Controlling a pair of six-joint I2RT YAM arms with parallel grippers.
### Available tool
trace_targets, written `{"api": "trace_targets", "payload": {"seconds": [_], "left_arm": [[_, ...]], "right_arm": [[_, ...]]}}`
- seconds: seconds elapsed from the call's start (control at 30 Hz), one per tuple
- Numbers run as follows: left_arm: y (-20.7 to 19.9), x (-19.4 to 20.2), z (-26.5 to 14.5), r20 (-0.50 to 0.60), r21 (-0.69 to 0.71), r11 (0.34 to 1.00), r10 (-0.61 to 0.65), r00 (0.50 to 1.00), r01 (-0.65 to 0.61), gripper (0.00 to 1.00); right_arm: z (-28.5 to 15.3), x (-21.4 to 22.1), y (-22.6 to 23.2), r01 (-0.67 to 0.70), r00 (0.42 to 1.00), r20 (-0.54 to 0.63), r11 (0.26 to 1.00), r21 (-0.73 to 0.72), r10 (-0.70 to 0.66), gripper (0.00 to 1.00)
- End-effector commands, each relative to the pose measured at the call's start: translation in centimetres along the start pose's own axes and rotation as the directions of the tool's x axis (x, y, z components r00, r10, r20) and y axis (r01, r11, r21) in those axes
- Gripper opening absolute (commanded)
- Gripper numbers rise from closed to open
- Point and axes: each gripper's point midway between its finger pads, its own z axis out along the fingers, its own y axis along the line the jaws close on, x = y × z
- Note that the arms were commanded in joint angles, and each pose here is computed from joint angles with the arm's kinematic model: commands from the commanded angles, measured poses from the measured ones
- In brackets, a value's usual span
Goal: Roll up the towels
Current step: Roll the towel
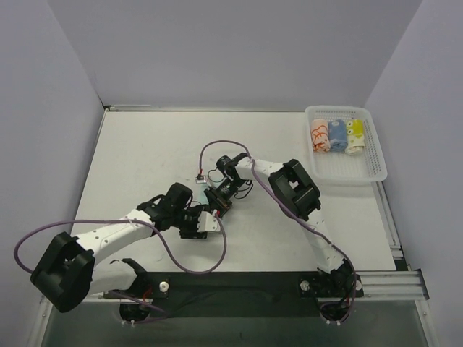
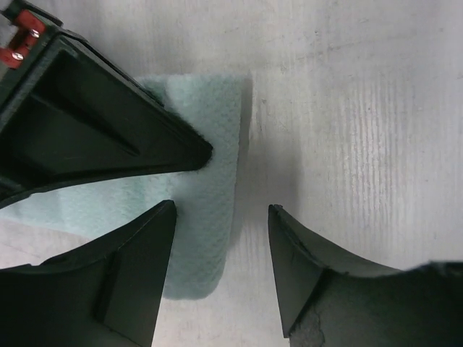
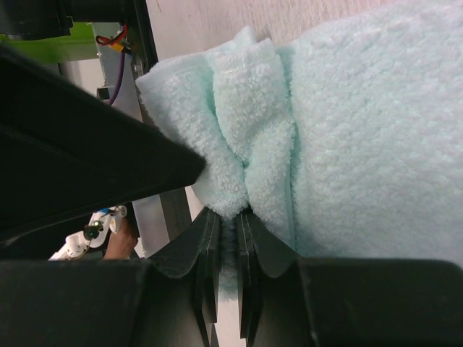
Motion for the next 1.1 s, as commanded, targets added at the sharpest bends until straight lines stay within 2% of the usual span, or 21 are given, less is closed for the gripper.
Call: {"api": "trace_targets", "payload": {"seconds": [0.0,0.07,0.2,0.23,0.3,0.33,0.4,0.43,0.5,0.6,0.63,0.73,0.8,0.83,0.9,0.93,0.97,1.07], "left_arm": [[2.4,-0.2,1.2,0.006,-0.098,0.995,0.004,1.0,-0.003,0.63],[2.1,0.8,2.1,-0.032,-0.065,0.998,-0.01,0.999,0.008,0.59],[1.5,2.5,2.8,-0.108,-0.021,0.999,-0.03,0.994,0.028,0.34],[1.1,2.8,3.0,-0.127,0.01,0.999,-0.045,0.991,0.047,0.25],[-0.4,2.8,2.6,-0.158,0.106,0.991,-0.069,0.985,0.086,0.16],[-1.1,3.2,2.7,-0.183,0.144,0.983,-0.085,0.98,0.112,0.1],[-2.3,3.3,2.2,-0.214,0.202,0.965,-0.126,0.969,0.17,0.08],[-2.7,3.5,2.3,-0.229,0.225,0.954,-0.147,0.962,0.199,0.07],[-3.0,3.1,1.7,-0.248,0.264,0.927,-0.201,0.948,0.266,0.06],[-4.2,2.9,1.3,-0.278,0.345,0.856,-0.298,0.913,0.384,0.05],[-3.7,2.7,1.6,-0.287,0.361,0.838,-0.317,0.904,0.409,0.05],[-2.1,2.2,1.4,-0.301,0.388,0.768,-0.417,0.858,0.509,0.04],[-1.8,1.9,1.1,-0.315,0.427,0.708,-0.467,0.827,0.562,0.04],[-1.5,2.5,1.3,-0.341,0.446,0.66,-0.499,0.797,0.604,0.05],[0.1,1.6,1.0,-0.355,0.472,0.605,-0.536,0.766,0.642,0.08],[0.2,2.5,1.6,-0.395,0.482,0.547,-0.562,0.727,0.685,0.08],[1.5,2.0,1.5,-0.392,0.486,0.534,-0.573,0.719,0.691,0.08],[2.3,3.2,2.6,-0.462,0.479,0.456,-0.595,0.658,0.75,0.06]], "right_arm": [[-0.2,0.9,-2.7,-0.019,0.999,-0.032,0.995,0.094,0.022,0.0],[-0.3,0.8,-2.8,-0.026,0.999,-0.028,0.995,0.097,0.029,0.01],[-0.7,0.7,-2.5,-0.026,0.999,-0.019,0.995,0.101,0.028,0.03],[-0.8,0.7,-2.5,-0.029,0.999,-0.02,0.993,0.113,0.032,0.05],[-1.7,0.2,-2.3,-0.023,1.0,-0.001,0.99,0.136,0.023,0.1],[-2.6,-0.4,-2.7,-0.033,0.999,0.021,0.986,0.163,0.03,0.18],[-4.5,-1.6,-2.4,-0.026,0.998,0.067,0.98,0.198,0.013,0.26],[-6.2,-2.3,-2.7,-0.034,0.995,0.101,0.974,0.226,0.011,0.34],[-9.3,-3.9,-2.5,0.008,0.988,0.145,0.944,0.329,-0.059,0.43],[-14.2,-5.3,-2.0,0.009,0.968,0.221,0.9,0.435,-0.117,0.65],[-15.3,-5.5,-1.7,0.005,0.962,0.241,0.891,0.454,-0.127,0.68],[-19.6,-5.0,-0.6,-0.022,0.939,0.304,0.85,0.527,-0.164,0.68],[-22.6,-4.3,0.8,-0.016,0.919,0.323,0.796,0.606,-0.228,0.68],[-22.9,-3.2,0.6,-0.013,0.922,0.31,0.781,0.624,-0.233,0.68],[-24.4,-2.1,1.8,0.007,0.912,0.301,0.744,0.668,-0.278,0.68],[-24.6,-1.3,1.5,0.019,0.918,0.275,0.723,0.691,-0.287,0.67],[-25.0,-0.8,2.2,0.029,0.914,0.269,0.71,0.704,-0.304,0.66],[-25.0,0.6,3.9,0.056,0.905,0.26,0.7,0.712,-0.337,0.62]]}}
